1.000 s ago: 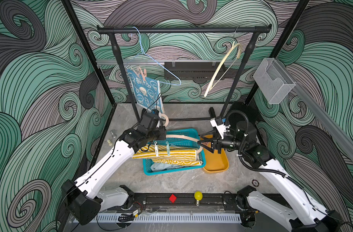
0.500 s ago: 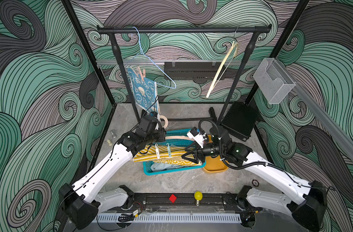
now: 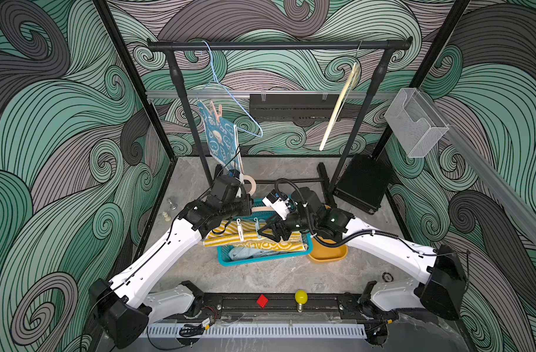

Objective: Remove the clothespins securing towels to the hanger
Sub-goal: Remove the clothespin from the hanger.

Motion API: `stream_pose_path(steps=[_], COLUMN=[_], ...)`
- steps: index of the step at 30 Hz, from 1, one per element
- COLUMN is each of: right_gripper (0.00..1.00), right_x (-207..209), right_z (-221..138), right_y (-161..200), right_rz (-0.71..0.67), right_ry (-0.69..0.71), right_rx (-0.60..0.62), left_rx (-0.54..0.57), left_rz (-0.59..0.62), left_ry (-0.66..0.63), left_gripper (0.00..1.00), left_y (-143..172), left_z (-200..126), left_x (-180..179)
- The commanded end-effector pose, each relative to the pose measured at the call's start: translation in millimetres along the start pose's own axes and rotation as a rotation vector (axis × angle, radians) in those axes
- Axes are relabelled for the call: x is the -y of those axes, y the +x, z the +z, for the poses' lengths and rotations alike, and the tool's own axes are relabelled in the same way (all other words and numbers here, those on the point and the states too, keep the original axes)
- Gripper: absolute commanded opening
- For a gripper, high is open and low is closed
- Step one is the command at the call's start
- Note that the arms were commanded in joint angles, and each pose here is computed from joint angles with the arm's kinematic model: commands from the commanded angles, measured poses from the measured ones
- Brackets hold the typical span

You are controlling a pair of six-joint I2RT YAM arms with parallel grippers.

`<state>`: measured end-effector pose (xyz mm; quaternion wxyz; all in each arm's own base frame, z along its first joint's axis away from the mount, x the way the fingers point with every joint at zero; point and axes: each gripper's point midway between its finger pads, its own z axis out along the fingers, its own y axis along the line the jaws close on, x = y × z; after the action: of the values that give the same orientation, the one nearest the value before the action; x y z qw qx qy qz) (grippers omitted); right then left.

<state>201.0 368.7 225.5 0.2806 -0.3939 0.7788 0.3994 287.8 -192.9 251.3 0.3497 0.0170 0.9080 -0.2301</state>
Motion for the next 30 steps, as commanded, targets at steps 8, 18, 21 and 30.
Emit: stream_pose_path(steps=[8,18,21,30], right_gripper=[0.66,0.66,0.66,0.65], right_x=[11.8,20.7,18.7,15.8], right_z=[21.1,33.0,35.5,41.5], right_y=[-4.6,-4.3,-5.4,-7.5], right_rz=[-0.008,-0.011,-0.014,0.001], right_ry=[0.069,0.127,0.123,0.096], right_rx=[-0.007,-0.015,-0.011,0.002], left_rx=[0.005,-0.002,-0.005,-0.012], left_rz=[-0.015,-0.018,-0.02,-0.019], left_ry=[0.051,0.057,0.059,0.063], left_gripper=[0.0,0.0,0.0,0.0], left_y=[-13.2,-13.0,-13.2,-13.4], left_z=[-5.7,-4.6,-3.6,0.2], left_x=[18.5,21.0,21.8,23.3])
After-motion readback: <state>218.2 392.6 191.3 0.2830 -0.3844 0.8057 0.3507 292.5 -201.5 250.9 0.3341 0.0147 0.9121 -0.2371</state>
